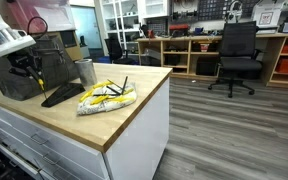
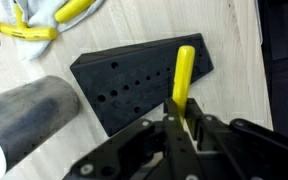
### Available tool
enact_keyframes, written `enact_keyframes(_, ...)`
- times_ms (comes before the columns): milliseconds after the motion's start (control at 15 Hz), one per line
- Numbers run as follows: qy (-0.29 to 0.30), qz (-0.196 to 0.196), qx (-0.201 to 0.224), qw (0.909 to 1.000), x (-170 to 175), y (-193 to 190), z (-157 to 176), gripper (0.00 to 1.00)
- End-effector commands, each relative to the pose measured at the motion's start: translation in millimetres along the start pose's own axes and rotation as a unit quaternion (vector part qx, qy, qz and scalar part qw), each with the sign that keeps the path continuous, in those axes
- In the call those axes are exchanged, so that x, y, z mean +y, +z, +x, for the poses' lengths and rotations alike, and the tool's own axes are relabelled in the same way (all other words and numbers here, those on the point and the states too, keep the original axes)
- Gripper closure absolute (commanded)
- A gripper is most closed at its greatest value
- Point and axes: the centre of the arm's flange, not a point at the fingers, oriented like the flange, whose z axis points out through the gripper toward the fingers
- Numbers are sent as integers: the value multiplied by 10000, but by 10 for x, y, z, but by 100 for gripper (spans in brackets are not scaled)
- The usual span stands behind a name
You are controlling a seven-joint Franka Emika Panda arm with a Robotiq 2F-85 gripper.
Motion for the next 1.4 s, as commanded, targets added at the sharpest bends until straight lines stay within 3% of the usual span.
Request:
enact_keyframes(0,-16,26,-75,10000,-10,-70,-94,96)
enact_keyframes(1333,-79,-84,-95,9999,65,-68,-40,96)
